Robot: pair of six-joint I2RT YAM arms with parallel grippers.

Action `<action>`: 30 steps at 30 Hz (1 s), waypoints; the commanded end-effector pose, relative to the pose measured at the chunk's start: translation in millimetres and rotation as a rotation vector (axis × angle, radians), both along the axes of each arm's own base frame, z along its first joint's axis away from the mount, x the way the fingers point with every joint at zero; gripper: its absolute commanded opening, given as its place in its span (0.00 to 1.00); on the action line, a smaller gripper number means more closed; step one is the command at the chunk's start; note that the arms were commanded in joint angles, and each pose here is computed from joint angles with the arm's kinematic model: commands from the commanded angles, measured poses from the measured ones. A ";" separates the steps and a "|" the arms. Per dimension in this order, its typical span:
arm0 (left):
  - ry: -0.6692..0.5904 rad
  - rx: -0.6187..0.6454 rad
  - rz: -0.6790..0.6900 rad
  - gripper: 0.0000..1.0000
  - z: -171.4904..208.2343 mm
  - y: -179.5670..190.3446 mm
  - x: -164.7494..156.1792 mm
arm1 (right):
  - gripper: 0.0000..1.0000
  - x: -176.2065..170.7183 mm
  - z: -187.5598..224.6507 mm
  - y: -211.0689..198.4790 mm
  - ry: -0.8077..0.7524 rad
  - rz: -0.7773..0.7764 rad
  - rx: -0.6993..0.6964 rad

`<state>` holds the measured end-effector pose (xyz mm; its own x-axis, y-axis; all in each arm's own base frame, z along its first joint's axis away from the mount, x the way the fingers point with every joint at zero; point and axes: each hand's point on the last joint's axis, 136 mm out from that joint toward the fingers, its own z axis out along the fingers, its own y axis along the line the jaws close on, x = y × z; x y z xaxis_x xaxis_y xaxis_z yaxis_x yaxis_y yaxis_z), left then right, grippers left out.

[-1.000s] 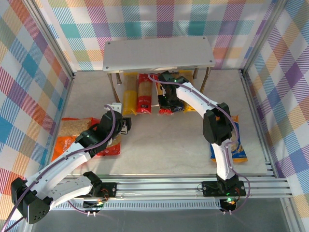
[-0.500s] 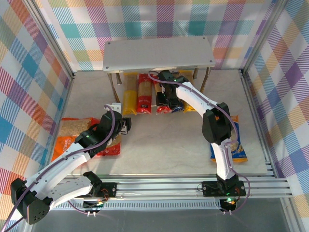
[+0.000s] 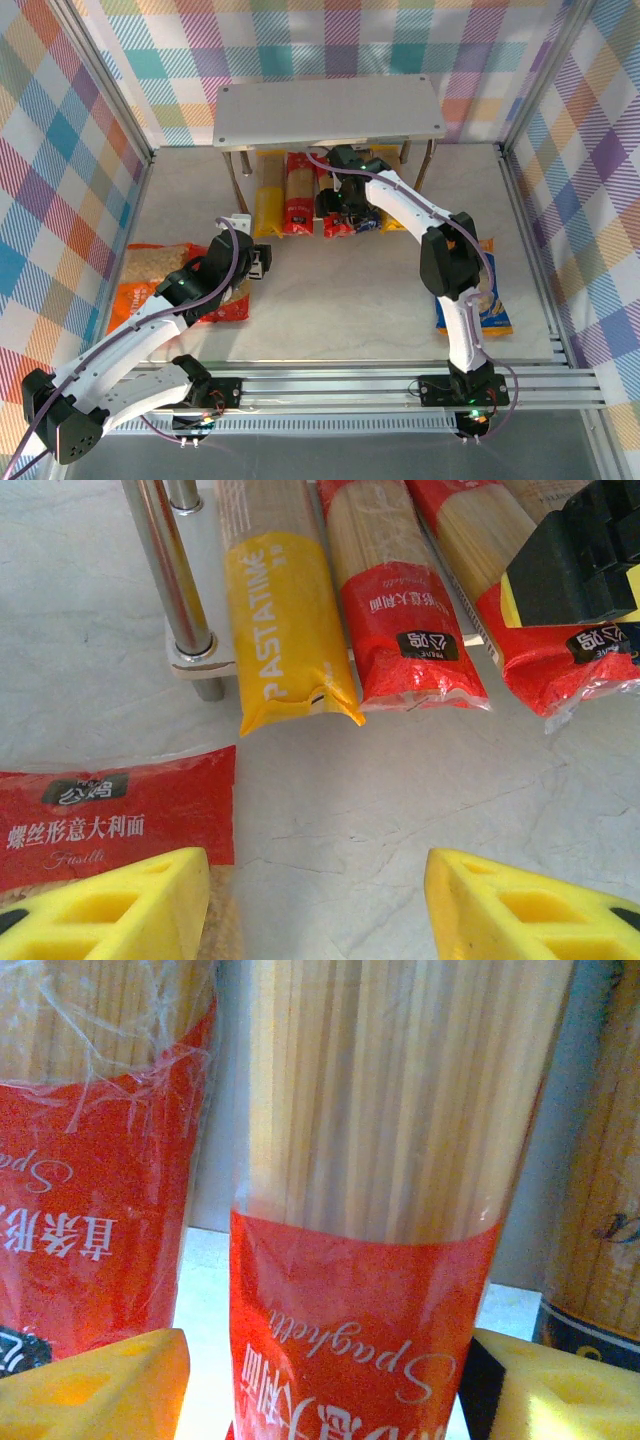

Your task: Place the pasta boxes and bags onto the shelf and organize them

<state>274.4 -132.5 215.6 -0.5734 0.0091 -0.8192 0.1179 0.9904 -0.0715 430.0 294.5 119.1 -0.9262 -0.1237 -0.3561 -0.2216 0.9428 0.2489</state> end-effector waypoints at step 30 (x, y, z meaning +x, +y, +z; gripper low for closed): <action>-0.032 0.121 0.300 0.60 -4.2 77.6 -13.4 | 0.59 -249.8 21.9 65.9 0.145 0.379 0.287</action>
<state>264.1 -69.1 186.6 -0.5942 -0.0212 -0.8040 -0.1220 0.9904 0.0641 193.1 324.8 140.7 -0.8784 -0.3648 -0.3089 -0.4736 0.7519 0.4587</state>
